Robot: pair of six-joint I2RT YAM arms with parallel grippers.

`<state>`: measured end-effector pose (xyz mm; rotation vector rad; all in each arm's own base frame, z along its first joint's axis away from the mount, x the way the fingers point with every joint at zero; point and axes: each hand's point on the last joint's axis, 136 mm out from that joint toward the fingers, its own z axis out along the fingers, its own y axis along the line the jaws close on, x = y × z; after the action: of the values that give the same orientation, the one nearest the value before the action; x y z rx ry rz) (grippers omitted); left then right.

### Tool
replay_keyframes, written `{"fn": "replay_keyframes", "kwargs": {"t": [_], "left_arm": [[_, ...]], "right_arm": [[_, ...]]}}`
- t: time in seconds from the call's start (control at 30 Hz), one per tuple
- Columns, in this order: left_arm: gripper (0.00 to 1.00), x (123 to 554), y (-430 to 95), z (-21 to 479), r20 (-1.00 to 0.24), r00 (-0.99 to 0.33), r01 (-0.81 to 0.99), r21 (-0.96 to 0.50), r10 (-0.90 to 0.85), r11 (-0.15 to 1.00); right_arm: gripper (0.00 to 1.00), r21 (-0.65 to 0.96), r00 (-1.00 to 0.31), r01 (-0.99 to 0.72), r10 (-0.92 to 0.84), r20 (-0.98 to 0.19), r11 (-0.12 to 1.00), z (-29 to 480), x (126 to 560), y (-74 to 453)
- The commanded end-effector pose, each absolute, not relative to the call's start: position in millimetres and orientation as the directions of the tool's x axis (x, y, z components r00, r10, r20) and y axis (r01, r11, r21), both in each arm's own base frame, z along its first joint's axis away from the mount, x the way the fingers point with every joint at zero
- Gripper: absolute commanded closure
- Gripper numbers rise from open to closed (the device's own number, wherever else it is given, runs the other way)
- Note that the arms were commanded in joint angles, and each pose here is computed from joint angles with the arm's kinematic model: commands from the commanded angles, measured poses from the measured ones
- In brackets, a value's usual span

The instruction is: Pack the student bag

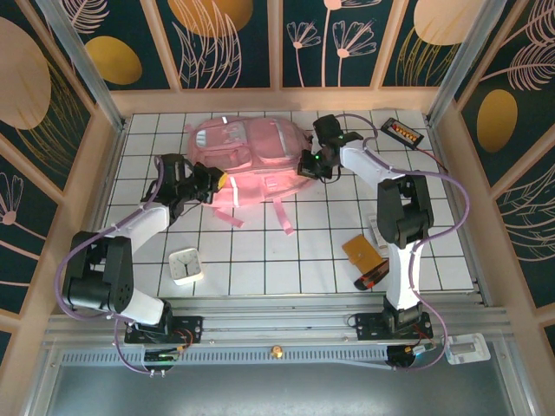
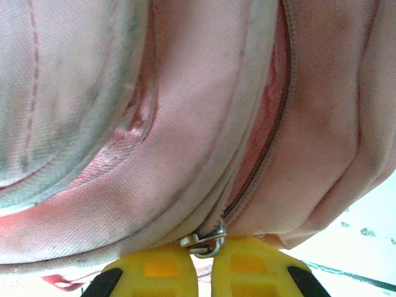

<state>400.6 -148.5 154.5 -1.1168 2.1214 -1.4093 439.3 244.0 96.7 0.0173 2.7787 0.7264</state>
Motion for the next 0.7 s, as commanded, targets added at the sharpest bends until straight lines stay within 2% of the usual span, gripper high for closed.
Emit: {"fn": "replay_keyframes", "kwargs": {"t": [0.0,0.23,0.43,0.53,0.6,0.67], "left_arm": [[1.0,415.4,-98.4,177.1,0.033,-0.529,-0.372,-0.907,-0.848,0.197],[1.0,444.3,-61.5,168.0,-0.071,-0.528,-0.38,-0.871,-0.846,0.31],[1.0,499.2,-52.3,169.2,-0.173,-0.599,-0.35,-0.822,-0.782,0.449],[0.87,503.8,-53.5,175.8,-0.189,-0.613,-0.336,-0.817,-0.767,0.469],[0.69,494.8,-54.7,177.9,-0.211,-0.63,-0.33,-0.798,-0.747,0.503],[0.57,480.4,-59.6,178.0,-0.229,-0.657,-0.328,-0.771,-0.718,0.546]], "right_arm": [[0.99,0.339,-0.936,0.086,0.192,-0.295,0.937,93.1,462.9,172.1],[0.99,0.439,-0.953,-0.042,0.096,-0.288,0.898,116.0,427.4,220.9],[0.99,0.513,-0.965,-0.142,-0.002,-0.263,0.847,127.1,404.2,282.5],[0.99,0.514,-0.971,-0.121,0.005,-0.237,0.849,120.9,409.5,288.2],[0.99,0.514,-0.972,-0.117,0.009,-0.235,0.85,120.5,415.5,289.3],[0.99,0.513,-0.973,-0.11,0.015,-0.232,0.851,122.0,420.7,289.6]]}}
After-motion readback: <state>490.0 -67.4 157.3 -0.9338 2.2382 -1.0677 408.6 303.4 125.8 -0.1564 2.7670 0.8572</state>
